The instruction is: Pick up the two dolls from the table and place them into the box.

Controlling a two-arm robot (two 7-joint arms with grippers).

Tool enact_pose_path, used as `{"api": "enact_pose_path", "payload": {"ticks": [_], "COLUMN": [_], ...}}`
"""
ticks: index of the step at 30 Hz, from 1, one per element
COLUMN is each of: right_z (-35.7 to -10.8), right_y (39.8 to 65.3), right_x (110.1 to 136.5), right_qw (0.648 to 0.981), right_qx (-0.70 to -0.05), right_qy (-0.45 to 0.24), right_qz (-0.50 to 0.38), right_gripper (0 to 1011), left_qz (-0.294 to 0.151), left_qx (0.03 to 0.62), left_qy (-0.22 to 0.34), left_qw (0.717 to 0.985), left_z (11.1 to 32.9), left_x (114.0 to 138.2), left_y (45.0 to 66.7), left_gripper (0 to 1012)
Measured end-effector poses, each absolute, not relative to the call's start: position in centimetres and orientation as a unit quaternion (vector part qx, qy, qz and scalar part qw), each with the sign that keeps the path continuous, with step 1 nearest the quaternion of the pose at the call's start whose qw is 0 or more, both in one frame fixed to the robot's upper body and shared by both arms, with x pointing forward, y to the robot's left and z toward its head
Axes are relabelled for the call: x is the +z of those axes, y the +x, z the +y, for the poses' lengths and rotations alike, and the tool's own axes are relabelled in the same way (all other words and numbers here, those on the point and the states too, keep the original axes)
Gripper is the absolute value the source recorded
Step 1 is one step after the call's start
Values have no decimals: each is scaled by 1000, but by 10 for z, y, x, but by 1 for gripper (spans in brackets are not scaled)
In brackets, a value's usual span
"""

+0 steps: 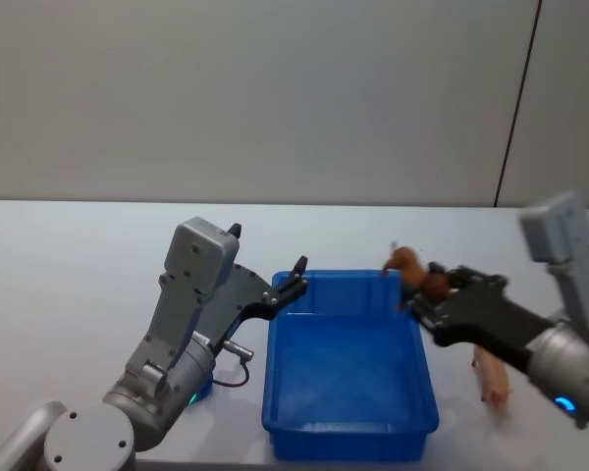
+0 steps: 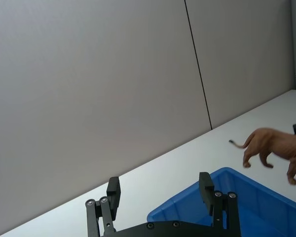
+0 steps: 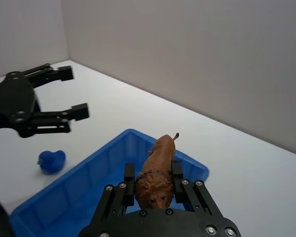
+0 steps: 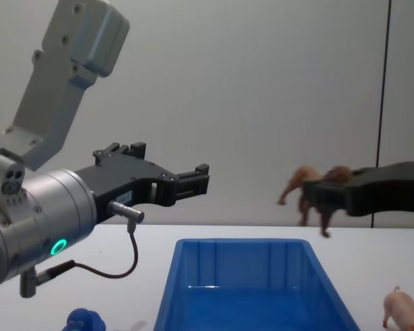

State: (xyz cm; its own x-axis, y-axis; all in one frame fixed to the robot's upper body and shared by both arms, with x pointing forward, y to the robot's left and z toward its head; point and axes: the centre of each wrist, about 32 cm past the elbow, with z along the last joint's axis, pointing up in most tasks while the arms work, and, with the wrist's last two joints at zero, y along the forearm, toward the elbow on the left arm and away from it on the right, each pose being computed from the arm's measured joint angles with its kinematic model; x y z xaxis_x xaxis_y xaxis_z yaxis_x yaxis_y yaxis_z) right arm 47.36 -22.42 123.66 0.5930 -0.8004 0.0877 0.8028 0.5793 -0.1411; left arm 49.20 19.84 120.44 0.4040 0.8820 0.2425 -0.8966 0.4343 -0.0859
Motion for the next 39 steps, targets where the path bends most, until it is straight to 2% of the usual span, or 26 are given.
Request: {"api": "enact_pose_path", "payload": {"ticks": [3, 7, 10, 16, 23, 39], "right_z": [-211, -200, -190, -183, -189, -232], "right_y": [475, 477, 478, 480, 480, 471], "right_x": [1237, 1236, 1235, 1233, 1231, 1224], "right_qw": [894, 897, 899, 898, 891, 866], "right_qx": [-439, -430, -425, -426, -440, -485], "right_qy": [-91, -102, -110, -114, -110, -117], "right_qz": [-1, 8, 14, 17, 14, 28], "right_gripper": [415, 504, 645, 821, 998, 1001], "left_qz": [-126, -126, -126, -126, -126, -126], "left_qx": [531, 531, 531, 531, 531, 531], "left_qy": [29, 29, 29, 29, 29, 29], "left_qw": [837, 837, 837, 837, 837, 837], "left_z": [198, 198, 198, 198, 198, 198], "left_x": [1204, 1204, 1204, 1204, 1204, 1204], "left_y": [492, 492, 492, 492, 492, 492], "left_gripper": [1001, 1001, 1001, 1001, 1001, 1001]}}
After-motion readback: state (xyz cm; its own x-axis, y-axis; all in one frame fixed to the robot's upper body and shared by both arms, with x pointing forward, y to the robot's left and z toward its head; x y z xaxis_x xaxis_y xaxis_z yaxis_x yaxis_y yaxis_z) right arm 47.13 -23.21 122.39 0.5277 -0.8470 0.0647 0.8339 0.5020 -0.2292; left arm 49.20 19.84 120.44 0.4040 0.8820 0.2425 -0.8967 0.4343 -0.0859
